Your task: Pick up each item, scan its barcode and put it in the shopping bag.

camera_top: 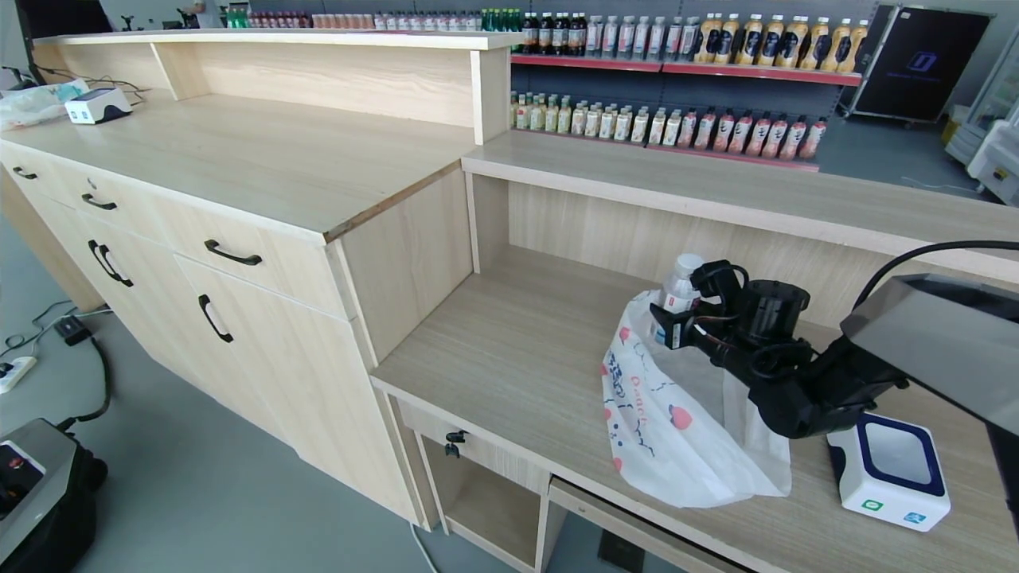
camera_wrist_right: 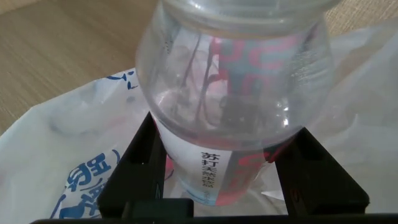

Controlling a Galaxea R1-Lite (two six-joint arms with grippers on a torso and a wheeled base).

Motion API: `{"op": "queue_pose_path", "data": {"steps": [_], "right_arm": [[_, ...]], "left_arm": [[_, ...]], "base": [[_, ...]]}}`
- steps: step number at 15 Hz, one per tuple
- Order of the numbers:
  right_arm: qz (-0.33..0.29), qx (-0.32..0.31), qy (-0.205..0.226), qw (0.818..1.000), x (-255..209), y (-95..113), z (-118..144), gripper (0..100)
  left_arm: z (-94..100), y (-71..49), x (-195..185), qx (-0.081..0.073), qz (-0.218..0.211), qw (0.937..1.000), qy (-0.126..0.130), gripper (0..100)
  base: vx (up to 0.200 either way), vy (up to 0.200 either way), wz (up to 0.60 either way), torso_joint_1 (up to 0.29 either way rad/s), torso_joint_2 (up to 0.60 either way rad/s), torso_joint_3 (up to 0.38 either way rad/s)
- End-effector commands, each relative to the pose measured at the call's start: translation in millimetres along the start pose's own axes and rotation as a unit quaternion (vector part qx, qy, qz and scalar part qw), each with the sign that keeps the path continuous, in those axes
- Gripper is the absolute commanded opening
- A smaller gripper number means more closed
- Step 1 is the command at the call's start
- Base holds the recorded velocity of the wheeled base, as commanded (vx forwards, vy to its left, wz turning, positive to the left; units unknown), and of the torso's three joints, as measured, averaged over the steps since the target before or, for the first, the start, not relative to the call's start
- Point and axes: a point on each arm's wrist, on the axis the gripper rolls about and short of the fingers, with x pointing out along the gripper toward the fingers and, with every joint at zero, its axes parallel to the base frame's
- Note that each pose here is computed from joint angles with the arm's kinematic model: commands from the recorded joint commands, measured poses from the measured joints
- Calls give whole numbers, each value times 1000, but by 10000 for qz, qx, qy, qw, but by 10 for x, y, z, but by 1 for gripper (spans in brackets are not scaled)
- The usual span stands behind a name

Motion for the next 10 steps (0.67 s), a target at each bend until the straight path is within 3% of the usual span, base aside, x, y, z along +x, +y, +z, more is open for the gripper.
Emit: {"op": "queue_pose_path", "data": {"steps": [1, 10], "right_arm": [[2, 2, 21, 10000, 15, 0, -29, 0], [4, -33, 136, 9999, 28, -32, -131, 0]], "left_arm": [[0, 0, 1, -2, -1, 10000, 5, 100], [0, 0, 1, -2, -1, 10000, 5, 100]], "base": [[0, 0, 0, 0, 0, 0], [0, 0, 0, 0, 0, 0]]}}
